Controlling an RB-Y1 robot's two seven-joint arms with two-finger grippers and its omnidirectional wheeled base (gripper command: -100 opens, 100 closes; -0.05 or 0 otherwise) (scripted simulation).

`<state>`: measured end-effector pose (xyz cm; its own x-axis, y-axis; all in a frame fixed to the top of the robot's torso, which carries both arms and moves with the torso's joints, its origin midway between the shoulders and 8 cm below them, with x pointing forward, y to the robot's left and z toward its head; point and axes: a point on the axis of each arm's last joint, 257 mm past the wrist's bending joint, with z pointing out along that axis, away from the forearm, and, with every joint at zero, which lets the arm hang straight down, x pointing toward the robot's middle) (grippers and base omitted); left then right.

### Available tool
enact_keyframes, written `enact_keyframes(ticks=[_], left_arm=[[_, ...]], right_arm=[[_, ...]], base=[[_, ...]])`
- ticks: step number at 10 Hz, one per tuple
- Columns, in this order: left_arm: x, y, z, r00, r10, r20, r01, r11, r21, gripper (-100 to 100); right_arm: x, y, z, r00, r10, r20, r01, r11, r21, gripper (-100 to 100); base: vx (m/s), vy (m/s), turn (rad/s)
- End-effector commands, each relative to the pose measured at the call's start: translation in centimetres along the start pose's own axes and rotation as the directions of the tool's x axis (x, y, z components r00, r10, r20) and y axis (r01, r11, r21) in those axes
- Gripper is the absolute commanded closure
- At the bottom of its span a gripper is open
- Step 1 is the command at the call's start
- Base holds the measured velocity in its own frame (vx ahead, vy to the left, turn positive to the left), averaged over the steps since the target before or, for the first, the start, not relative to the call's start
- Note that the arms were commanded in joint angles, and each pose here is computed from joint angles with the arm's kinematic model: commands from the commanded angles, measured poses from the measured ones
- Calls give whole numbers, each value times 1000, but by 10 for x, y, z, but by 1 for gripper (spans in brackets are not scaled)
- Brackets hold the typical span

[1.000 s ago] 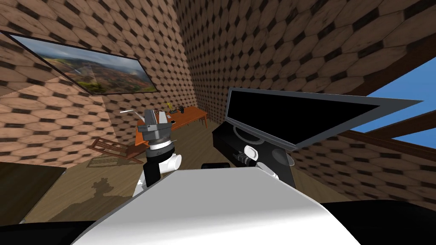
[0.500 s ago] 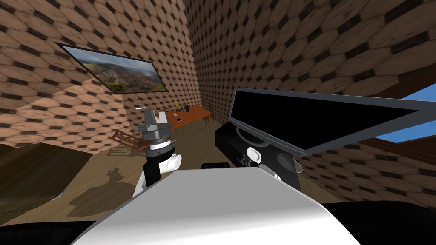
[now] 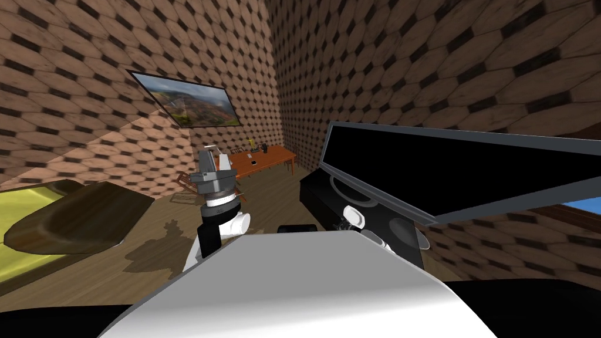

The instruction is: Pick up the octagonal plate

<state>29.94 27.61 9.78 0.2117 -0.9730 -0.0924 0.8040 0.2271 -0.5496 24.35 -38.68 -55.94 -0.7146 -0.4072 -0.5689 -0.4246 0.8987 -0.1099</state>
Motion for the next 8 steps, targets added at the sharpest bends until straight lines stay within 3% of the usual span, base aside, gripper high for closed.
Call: enact_keyframes(ticks=[1, 3, 5, 7, 8], left_arm=[[0, 0, 0, 1000, 0, 0, 0, 1000, 0, 0], [0, 0, 0, 1000, 0, 0, 0, 1000, 0, 0], [0, 0, 0, 1000, 0, 0, 0, 1000, 0, 0], [0, 0, 0, 1000, 0, 0, 0, 1000, 0, 0], [0, 0, 0, 1000, 0, 0, 0, 1000, 0, 0]], right_arm=[[32, -25, -10, 995, -51, -81, 54, 998, 36, -100], [34, -26, -10, 994, -65, -88, 68, 997, 35, -100], [69, -54, -23, 974, -137, -182, 151, 987, 62, -100], [74, -55, -24, 971, -138, -193, 152, 986, 64, -100], [92, -69, -33, 955, -170, -242, 192, 979, 72, -100]], base=[[-43, -7, 254], [-26, -10, 26], [-29, -3, 204], [-23, -5, 39], [-22, 3, 102]])
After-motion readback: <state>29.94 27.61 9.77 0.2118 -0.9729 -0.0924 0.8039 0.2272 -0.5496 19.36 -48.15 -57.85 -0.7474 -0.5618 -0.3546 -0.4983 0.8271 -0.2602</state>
